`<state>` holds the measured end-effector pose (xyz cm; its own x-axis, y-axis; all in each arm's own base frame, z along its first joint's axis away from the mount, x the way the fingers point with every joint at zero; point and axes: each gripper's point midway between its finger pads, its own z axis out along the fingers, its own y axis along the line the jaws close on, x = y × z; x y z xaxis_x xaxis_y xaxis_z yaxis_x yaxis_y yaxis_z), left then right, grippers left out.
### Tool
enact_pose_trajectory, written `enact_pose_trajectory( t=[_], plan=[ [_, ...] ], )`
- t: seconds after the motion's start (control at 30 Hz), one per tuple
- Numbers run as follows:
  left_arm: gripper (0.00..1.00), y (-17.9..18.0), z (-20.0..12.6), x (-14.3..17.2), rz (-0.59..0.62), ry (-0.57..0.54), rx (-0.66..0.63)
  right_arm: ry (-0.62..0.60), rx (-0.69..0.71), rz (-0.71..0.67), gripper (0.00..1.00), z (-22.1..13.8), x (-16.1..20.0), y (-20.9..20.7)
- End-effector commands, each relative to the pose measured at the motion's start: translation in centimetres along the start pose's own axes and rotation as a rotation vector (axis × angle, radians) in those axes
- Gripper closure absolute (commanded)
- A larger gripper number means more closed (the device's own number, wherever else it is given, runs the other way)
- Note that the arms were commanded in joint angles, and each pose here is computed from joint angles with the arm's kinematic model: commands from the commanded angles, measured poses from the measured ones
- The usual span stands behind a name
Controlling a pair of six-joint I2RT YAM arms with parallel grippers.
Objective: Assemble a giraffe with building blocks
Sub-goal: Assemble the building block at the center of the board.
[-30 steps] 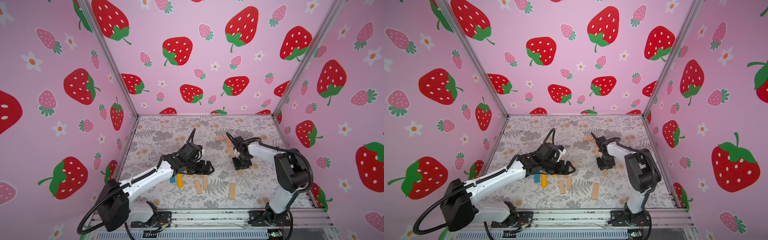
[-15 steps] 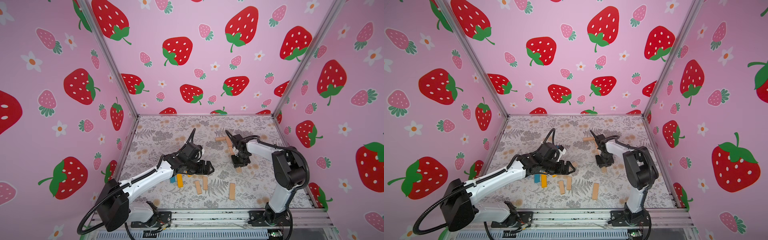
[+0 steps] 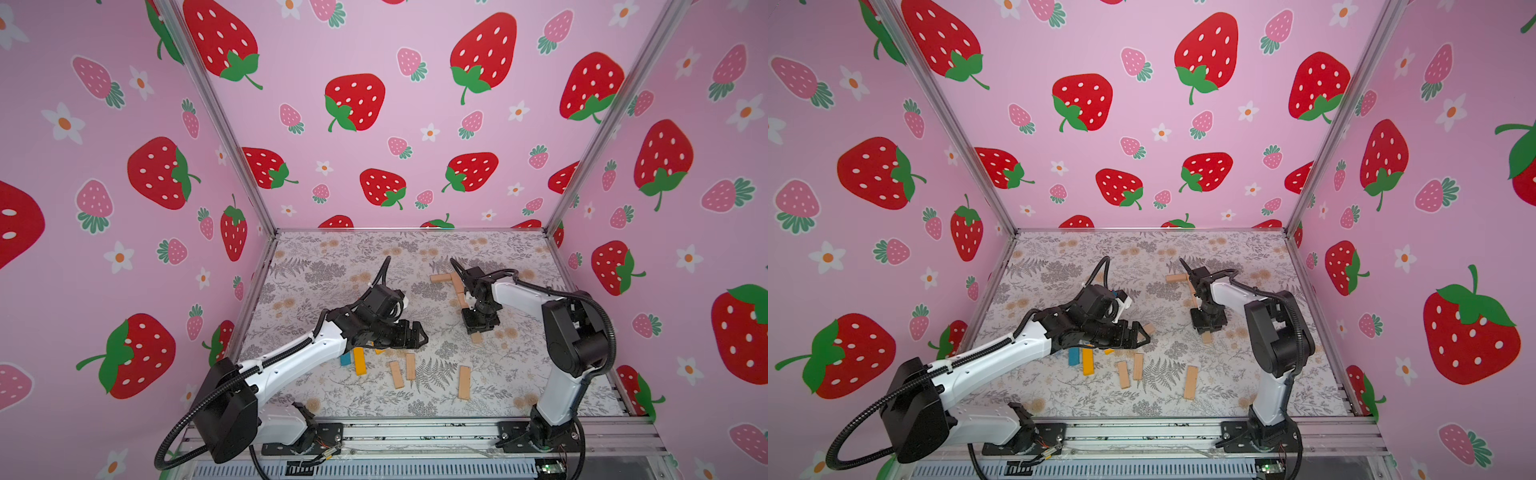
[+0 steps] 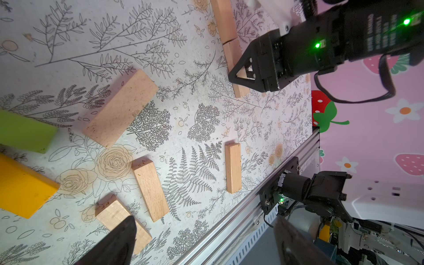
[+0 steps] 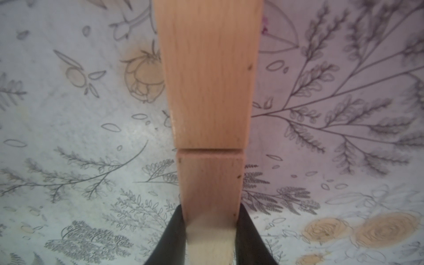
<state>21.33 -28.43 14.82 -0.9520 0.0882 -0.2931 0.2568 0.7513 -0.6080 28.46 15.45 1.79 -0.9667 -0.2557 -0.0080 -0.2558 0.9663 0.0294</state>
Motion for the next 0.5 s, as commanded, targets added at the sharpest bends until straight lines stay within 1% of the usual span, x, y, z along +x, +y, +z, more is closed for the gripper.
enact_pose_trajectory(
  t=[0.0,0.2,0.47],
  plan=[
    [0.05,-0.5,-1.0,-0.5,0.012,-0.019,0.004,0.026,0.01,0.015,0.69,0.5,0.1,-0.4],
    [0.05,-0.4,-0.9,-0.4,0.008,-0.017,0.003,0.019,0.004,0.015,0.64,0.2,0.1,-0.3],
    [0.05,-0.2,-0.9,-0.4,0.004,-0.019,0.0,0.001,-0.003,0.013,0.53,-0.7,-0.1,-0.2]
  ],
)
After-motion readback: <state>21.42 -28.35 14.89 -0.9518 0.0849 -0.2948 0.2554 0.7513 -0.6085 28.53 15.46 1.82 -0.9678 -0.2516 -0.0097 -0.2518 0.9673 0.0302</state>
